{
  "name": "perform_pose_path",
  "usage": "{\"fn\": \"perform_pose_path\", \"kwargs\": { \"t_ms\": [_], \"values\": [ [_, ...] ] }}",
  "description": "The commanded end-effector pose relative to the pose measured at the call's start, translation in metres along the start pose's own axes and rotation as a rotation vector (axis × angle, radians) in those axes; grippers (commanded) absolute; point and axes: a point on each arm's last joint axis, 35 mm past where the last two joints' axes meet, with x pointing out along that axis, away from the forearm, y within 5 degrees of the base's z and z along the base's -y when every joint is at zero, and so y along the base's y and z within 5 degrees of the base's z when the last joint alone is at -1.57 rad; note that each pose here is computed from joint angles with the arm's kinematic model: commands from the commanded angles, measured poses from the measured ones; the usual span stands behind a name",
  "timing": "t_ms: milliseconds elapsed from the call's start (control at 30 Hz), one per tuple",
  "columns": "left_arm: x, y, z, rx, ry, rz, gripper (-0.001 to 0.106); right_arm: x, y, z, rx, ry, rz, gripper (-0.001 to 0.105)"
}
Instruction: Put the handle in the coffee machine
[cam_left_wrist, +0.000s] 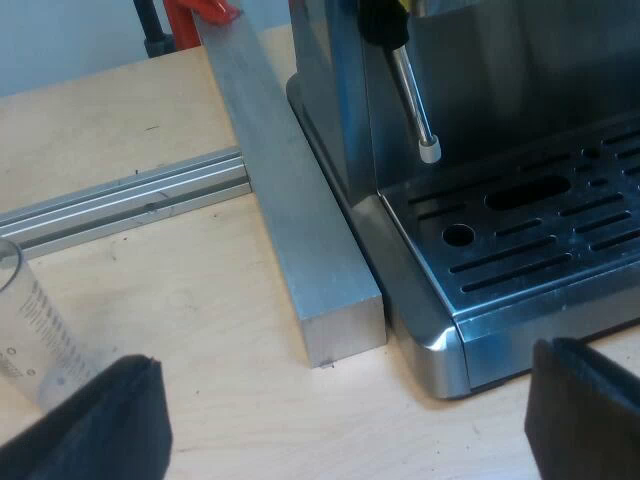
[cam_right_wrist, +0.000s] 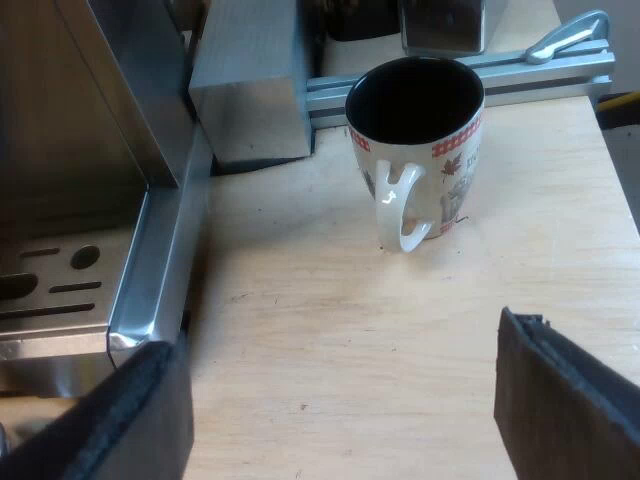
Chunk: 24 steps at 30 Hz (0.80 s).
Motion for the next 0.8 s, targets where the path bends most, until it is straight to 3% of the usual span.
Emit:
{"fn": "perform_pose_path", "kwargs": {
  "t_ms": [33, 300, 433, 533, 633, 800],
  "values": [
    [0.001, 0.000, 0.003, -0.008, -0.006, -0.015, 0.074, -0.001, -0.001, 0.003, 0.002, -0.008, -0.001, 0.066],
    [-0.012, -0.005, 0.015, 0.057, -0.056, -0.070, 0.074, -0.012, 0.000, 0.013, -0.033, -0.053, 0.006, 0.066],
    [-0.025, -0.012, 0.026, 0.075, -0.104, -0.187, 0.074, -0.017, 0.000, 0.025, -0.024, -0.028, 0.073, 0.066],
    [-0.022, -0.014, 0.034, 0.074, -0.077, -0.256, 0.075, -0.016, -0.001, 0.038, -0.009, 0.013, 0.145, 0.066],
    [-0.011, -0.016, 0.046, 0.127, -0.014, -0.383, 0.079, -0.012, -0.002, 0.050, 0.012, 0.064, 0.253, 0.066],
    [0.008, -0.024, 0.057, 0.210, 0.080, -0.577, 0.078, 0.003, -0.008, 0.069, -0.010, 0.164, 0.312, 0.066]
  ]
}}
